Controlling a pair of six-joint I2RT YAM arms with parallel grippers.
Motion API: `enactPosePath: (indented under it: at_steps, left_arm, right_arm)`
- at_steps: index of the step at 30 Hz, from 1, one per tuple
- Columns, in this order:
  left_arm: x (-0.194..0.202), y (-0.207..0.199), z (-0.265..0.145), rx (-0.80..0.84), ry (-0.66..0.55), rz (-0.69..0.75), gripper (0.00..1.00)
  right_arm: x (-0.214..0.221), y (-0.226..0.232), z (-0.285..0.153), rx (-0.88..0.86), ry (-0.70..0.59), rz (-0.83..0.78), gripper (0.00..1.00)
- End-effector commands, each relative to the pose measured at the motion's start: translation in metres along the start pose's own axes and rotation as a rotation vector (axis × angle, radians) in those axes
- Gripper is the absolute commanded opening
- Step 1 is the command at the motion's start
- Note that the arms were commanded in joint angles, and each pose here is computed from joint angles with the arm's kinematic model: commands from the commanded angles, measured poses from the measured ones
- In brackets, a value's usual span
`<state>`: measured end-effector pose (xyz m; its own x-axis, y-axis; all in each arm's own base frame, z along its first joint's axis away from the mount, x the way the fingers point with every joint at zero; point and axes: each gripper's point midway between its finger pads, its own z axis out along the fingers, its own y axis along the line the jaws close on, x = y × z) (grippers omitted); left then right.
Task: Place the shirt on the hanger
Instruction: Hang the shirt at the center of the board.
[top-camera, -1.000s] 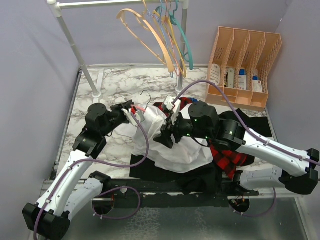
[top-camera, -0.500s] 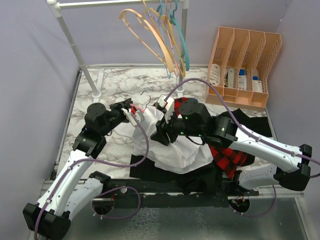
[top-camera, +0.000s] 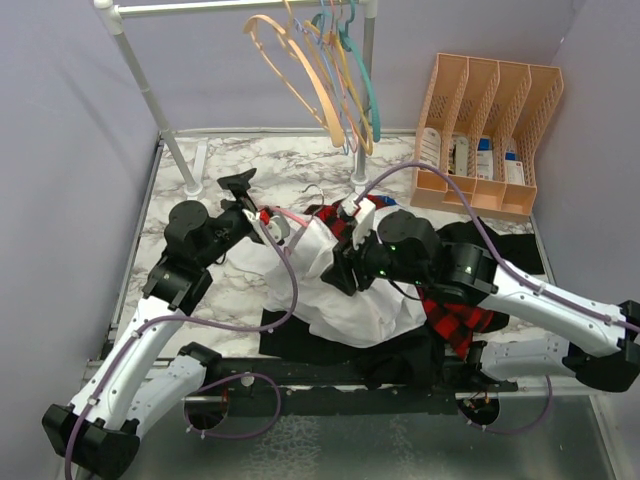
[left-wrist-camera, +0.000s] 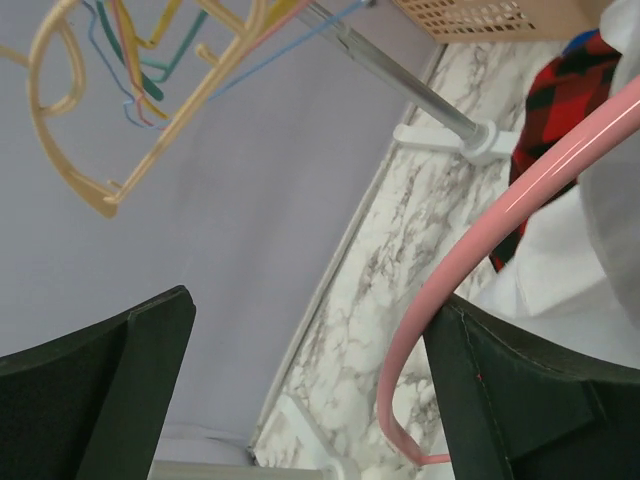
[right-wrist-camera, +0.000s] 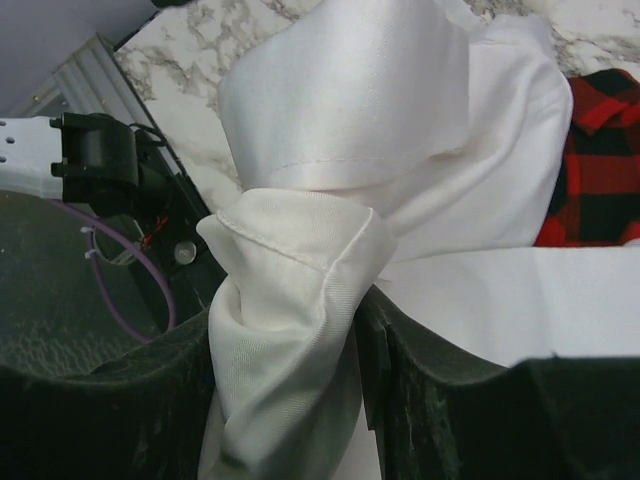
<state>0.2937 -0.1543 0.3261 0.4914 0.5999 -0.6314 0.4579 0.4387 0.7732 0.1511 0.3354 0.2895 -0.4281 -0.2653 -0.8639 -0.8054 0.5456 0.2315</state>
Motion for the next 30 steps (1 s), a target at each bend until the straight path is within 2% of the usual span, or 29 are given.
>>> enactPosePath:
  at_steps: [1,5,10,13,19,22,25,27,30]
  left_arm:
    - [-0.028,0.049,0.0,-0.133,-0.041,0.015,0.99]
    - [-0.033,0.083,0.001,-0.197,0.022,-0.035,0.99]
    - [-0.012,0.114,0.001,-0.243,0.274,-0.383,0.99]
    - [-0.009,0.129,-0.014,-0.318,0.365,-0.541,0.99]
    - [-0.042,0.164,-0.055,-0.518,0.187,-0.644,0.99]
    - [-0.028,0.195,-0.075,-0.704,0.265,-0.718,0.97]
    - [-0.009,0.207,-0.096,-0.829,0.32,-0.772,0.98]
    - [-0.01,0.202,-0.096,-0.817,0.293,-0.809,0.99]
    - [-0.009,0.178,-0.079,-0.695,0.286,-0.87,0.98]
  right_arm:
    - [-0.016,-0.013,-0.035,0.072,-0.108,0.056,0.01]
    - [-0.01,-0.021,-0.047,0.103,-0.108,0.043,0.01]
    - [-0.003,-0.03,-0.068,0.116,-0.142,-0.013,0.01]
    - [0.004,-0.049,-0.086,0.202,-0.175,-0.019,0.01]
    - [0.019,-0.064,-0.108,0.243,-0.236,0.001,0.01]
    - [0.014,-0.068,-0.117,0.242,-0.331,0.008,0.01]
    - [0.009,-0.071,-0.123,0.245,-0.411,0.008,0.01]
    - [0.009,-0.071,-0.118,0.246,-0.42,0.0,0.01]
    - [0.01,-0.069,-0.109,0.228,-0.422,-0.002,0.01]
